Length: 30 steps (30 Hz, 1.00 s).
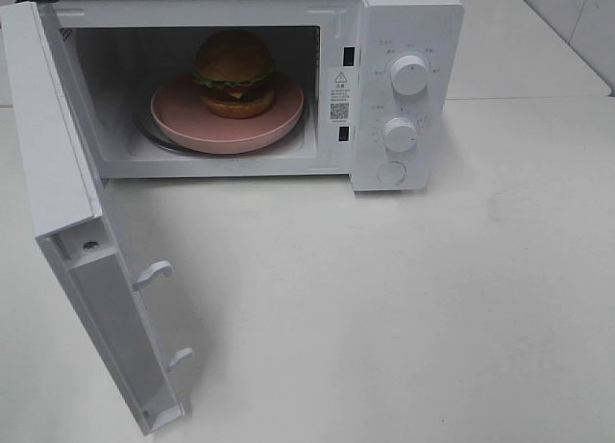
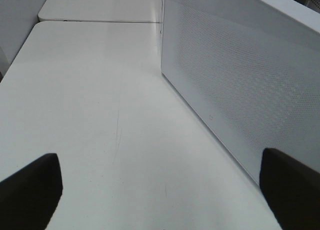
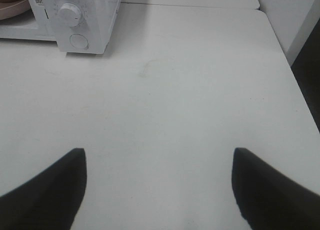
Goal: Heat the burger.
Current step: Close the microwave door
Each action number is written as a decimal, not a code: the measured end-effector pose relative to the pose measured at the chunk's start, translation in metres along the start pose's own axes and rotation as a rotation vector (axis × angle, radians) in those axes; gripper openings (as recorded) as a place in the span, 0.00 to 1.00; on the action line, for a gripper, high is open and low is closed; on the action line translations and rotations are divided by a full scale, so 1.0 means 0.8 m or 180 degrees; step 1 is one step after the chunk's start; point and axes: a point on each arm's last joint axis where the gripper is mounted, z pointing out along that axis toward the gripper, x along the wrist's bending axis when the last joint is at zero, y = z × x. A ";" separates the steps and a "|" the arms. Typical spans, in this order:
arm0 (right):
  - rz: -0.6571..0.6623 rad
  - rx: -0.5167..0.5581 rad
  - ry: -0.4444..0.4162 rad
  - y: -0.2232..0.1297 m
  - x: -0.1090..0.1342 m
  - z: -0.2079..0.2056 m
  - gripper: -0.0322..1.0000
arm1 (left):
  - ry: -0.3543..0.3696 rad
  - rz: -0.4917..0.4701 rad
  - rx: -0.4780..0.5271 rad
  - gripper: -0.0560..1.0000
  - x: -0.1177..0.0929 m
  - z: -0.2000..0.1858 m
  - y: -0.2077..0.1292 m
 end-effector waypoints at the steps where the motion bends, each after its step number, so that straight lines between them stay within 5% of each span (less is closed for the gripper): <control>1: 0.0000 0.0000 0.0000 0.000 0.000 0.000 0.77 | 0.0000 0.0000 0.0000 1.00 0.000 0.000 0.000; 24: 0.0000 0.0000 0.0000 0.000 0.000 0.000 0.77 | 0.0003 -0.0006 -0.0083 0.97 0.000 -0.003 0.004; 29: 0.0000 0.0000 0.0000 0.000 0.000 0.000 0.77 | 0.0028 -0.0006 -0.0117 0.82 0.001 0.002 0.017; 30: 0.0000 0.0000 0.0000 0.000 0.000 0.000 0.77 | 0.0017 -0.0022 -0.0137 0.73 0.001 0.006 0.022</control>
